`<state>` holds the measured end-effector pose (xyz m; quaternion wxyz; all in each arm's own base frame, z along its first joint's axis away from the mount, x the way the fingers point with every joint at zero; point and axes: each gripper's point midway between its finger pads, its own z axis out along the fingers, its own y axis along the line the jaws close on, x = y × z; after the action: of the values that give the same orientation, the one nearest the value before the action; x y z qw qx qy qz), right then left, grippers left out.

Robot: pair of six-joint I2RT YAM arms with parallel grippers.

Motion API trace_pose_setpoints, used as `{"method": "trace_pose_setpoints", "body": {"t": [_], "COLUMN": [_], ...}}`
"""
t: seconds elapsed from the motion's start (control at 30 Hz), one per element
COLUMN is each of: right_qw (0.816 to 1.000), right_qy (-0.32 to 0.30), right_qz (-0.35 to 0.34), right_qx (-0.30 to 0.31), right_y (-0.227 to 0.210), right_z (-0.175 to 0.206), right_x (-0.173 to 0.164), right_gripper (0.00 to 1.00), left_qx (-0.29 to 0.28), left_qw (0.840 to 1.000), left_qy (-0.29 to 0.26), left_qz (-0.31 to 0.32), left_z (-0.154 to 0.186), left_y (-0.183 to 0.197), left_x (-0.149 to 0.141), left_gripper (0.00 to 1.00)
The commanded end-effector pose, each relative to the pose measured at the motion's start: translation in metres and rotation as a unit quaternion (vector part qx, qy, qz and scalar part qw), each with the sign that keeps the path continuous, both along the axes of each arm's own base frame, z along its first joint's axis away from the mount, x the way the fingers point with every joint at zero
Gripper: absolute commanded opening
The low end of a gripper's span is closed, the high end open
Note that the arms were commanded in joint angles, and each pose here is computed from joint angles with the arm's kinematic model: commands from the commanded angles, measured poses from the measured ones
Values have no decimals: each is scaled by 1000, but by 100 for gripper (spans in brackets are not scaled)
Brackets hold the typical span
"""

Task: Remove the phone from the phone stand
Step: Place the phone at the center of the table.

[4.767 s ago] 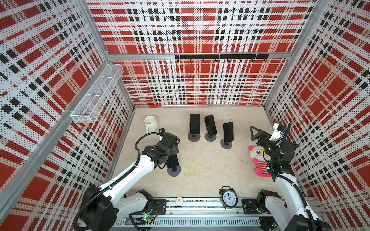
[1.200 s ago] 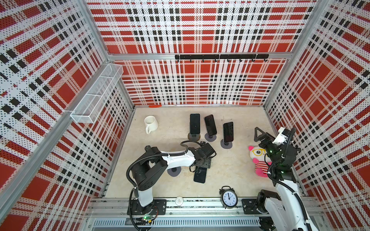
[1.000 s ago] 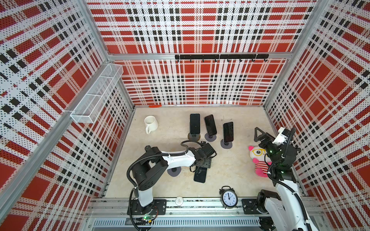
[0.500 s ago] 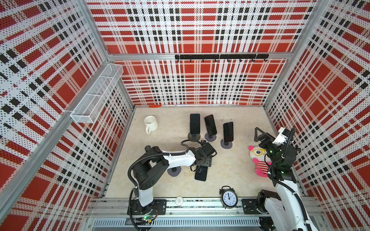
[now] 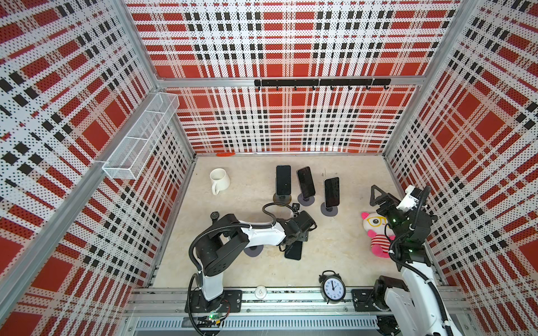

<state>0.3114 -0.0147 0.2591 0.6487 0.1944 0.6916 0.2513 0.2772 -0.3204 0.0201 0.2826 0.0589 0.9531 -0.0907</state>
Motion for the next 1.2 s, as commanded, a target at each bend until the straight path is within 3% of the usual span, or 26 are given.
{"method": "trace_pose_setpoints", "body": {"t": [0.0, 0.17, 0.73, 0.9, 1.03, 1.17], "right_qw": [1000, 1000, 1000, 1000, 999, 999], "right_qy": [0, 2, -1, -3, -14, 4], "right_qz": [-2, -2, -2, 12, 37, 32], "right_qx": [-3, -3, -6, -9, -15, -29], "right_y": [1, 1, 2, 7, 14, 11], "right_z": [-1, -3, 0, 1, 6, 2], "right_x": [-3, -3, -4, -4, -2, 5], "right_gripper": [100, 100, 100, 100, 100, 100], "left_qx": [63, 78, 72, 86, 88, 51], "left_qw": [998, 997, 997, 996, 995, 996], "left_qy": [15, -8, 2, -18, -41, -70], "left_qz": [5, 3, 6, 12, 18, 24], "left_z": [-40, -42, -53, -31, 8, 55], "left_y": [23, 23, 29, 29, 22, 11], "left_x": [-12, -15, -18, -9, 4, 17], "left_gripper": [75, 78, 81, 82, 85, 88]}}
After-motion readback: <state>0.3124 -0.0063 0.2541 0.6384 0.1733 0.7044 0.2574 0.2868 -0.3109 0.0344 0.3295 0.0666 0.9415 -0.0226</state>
